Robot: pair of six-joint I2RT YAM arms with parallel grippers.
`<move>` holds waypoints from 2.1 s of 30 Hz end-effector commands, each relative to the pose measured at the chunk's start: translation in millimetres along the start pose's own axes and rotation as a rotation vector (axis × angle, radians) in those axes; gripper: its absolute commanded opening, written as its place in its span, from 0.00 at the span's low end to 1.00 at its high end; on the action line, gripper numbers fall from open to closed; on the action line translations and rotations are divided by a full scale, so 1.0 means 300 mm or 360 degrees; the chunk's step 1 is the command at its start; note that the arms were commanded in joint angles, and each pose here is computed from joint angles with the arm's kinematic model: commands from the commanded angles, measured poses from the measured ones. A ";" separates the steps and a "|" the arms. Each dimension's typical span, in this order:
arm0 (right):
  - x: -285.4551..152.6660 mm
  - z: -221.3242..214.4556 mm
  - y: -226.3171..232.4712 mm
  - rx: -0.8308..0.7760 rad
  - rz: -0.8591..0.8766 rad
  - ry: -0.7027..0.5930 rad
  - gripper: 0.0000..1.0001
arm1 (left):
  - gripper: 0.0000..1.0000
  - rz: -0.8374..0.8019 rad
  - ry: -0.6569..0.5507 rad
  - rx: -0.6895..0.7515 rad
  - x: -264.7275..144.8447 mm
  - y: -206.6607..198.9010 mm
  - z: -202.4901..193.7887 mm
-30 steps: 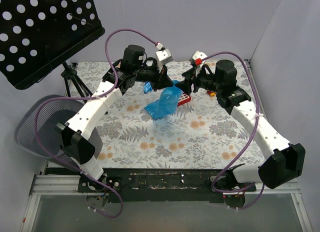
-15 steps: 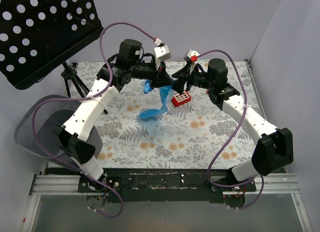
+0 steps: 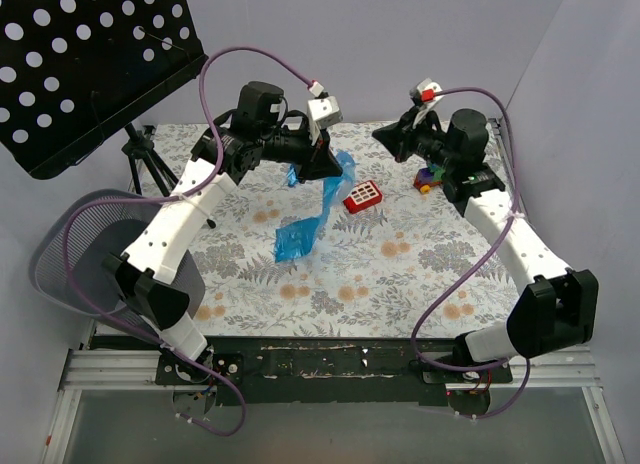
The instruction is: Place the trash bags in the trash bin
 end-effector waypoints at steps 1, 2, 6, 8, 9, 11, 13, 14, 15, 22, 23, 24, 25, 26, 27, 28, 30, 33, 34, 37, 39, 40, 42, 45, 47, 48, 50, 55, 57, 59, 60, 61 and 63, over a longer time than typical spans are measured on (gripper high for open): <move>-0.102 0.167 -0.081 -0.0080 -0.0240 -0.0173 0.01 | 0.00 0.0141 0.0005 0.0096 -0.056 -0.003 0.014; -0.116 0.162 -0.085 -0.0110 -0.0242 -0.0159 0.01 | 0.00 0.0171 0.0010 0.0109 -0.055 0.008 0.009; -0.162 0.095 0.096 -0.0440 0.0260 -0.0031 0.42 | 0.00 0.0185 -0.0001 0.0139 -0.049 0.023 0.017; -0.184 0.057 0.184 -0.0528 0.0449 0.0006 0.74 | 0.00 0.0153 0.0005 0.0138 -0.042 0.022 0.017; -0.188 0.036 0.221 -0.0539 0.0517 0.0032 0.81 | 0.00 0.0137 0.0011 0.0140 -0.039 0.020 0.015; -0.193 0.009 0.283 -0.0562 0.0625 0.0062 0.83 | 0.00 0.0108 0.0020 0.0139 -0.034 0.016 0.010; -0.185 -0.005 0.313 -0.0581 0.0644 0.0066 0.84 | 0.00 0.0091 0.0017 0.0148 -0.032 0.014 0.010; -0.179 -0.005 0.315 -0.0594 0.0617 0.0053 0.84 | 0.00 0.0069 0.0011 0.0158 -0.032 0.006 0.014; -0.172 -0.003 0.317 -0.0588 0.0604 0.0040 0.84 | 0.00 0.0055 0.0012 0.0164 -0.031 0.004 0.015; -0.100 0.035 0.265 -0.0601 0.0470 -0.0005 0.71 | 0.00 -0.0021 -0.0027 0.0166 -0.038 -0.025 0.047; -0.091 0.032 0.266 -0.0595 0.0482 -0.0001 0.68 | 0.00 -0.0024 -0.0026 0.0167 -0.040 -0.028 0.047; -0.083 0.038 0.269 -0.0593 0.0492 -0.0009 0.66 | 0.00 -0.0031 -0.0022 0.0171 -0.038 -0.032 0.046; -0.077 0.040 0.272 -0.0586 0.0499 -0.0012 0.64 | 0.00 -0.0032 -0.0020 0.0175 -0.037 -0.033 0.045; -0.068 0.037 0.275 -0.0579 0.0514 -0.0009 0.59 | 0.00 -0.0030 -0.0013 0.0172 -0.038 -0.034 0.042; -0.065 0.035 0.278 -0.0576 0.0524 -0.0005 0.56 | 0.00 -0.0031 -0.0015 0.0175 -0.039 -0.037 0.044; -0.062 0.027 0.278 -0.0571 0.0528 0.0001 0.52 | 0.00 -0.0034 -0.0020 0.0181 -0.041 -0.039 0.046; -0.058 0.024 0.275 -0.0548 0.0514 -0.0007 0.38 | 0.00 -0.0029 -0.0012 0.0196 -0.039 -0.040 0.042; -0.060 0.055 0.249 -0.0519 0.0400 -0.0054 0.04 | 0.00 0.0004 0.0055 0.0213 -0.037 -0.029 0.004; -0.063 0.067 0.229 -0.0522 0.0329 -0.0066 0.01 | 0.00 0.0036 0.0095 0.0213 -0.034 -0.018 -0.018; -0.081 0.101 0.157 -0.0516 0.0084 -0.0074 0.01 | 0.00 0.0187 0.0239 0.0253 -0.025 0.031 -0.079; -0.098 0.111 0.136 -0.0556 0.0010 -0.0050 0.01 | 0.00 0.0337 0.0355 0.0282 -0.021 0.084 -0.120; -0.106 0.113 0.137 -0.0560 -0.0001 -0.0035 0.01 | 0.00 0.0419 0.0392 0.0280 -0.023 0.113 -0.131; -0.124 0.111 0.135 -0.0543 -0.0034 0.0002 0.01 | 0.00 0.0572 0.0427 0.0265 -0.026 0.171 -0.141; -0.150 0.094 0.136 -0.0487 -0.0069 0.0095 0.01 | 0.00 0.0743 0.0411 0.0285 -0.029 0.237 -0.127; -0.165 0.075 0.114 -0.0439 -0.0150 0.0180 0.01 | 0.00 0.0848 0.0366 0.0284 -0.030 0.276 -0.106; -0.173 0.068 0.110 -0.0415 -0.0172 0.0228 0.01 | 0.00 0.0883 0.0368 0.0281 -0.030 0.290 -0.106; -0.203 0.031 0.087 -0.0369 -0.0265 0.0341 0.01 | 0.00 0.0927 0.0350 0.0298 -0.030 0.311 -0.094; -0.287 -0.091 0.058 -0.0250 -0.0422 0.0535 0.01 | 0.00 0.0921 0.0283 0.0338 -0.013 0.322 -0.067; -0.316 -0.104 0.035 -0.0197 -0.0475 0.0539 0.01 | 0.00 0.0910 0.0282 0.0334 -0.007 0.322 -0.070; -0.332 -0.108 0.012 -0.0151 -0.0505 0.0543 0.01 | 0.00 0.0905 0.0272 0.0346 -0.007 0.319 -0.068; -0.338 -0.108 0.002 -0.0138 -0.0516 0.0548 0.01 | 0.00 0.0904 0.0269 0.0348 -0.009 0.316 -0.068; -0.346 -0.112 -0.011 -0.0129 -0.0540 0.0563 0.01 | 0.00 0.0909 0.0271 0.0355 -0.012 0.317 -0.067; -0.377 -0.125 -0.064 -0.0097 -0.0651 0.0623 0.01 | 0.00 0.0930 0.0286 0.0384 -0.021 0.322 -0.070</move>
Point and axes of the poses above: each gripper's point midway between its finger pads, its own x axis out along the fingers, its own y axis along the line the jaws close on, z = x × y, the point moved 2 cm from there along -x, back along the fingers, and after that the axes turned 8 degrees about x, right-handed, at the moved point
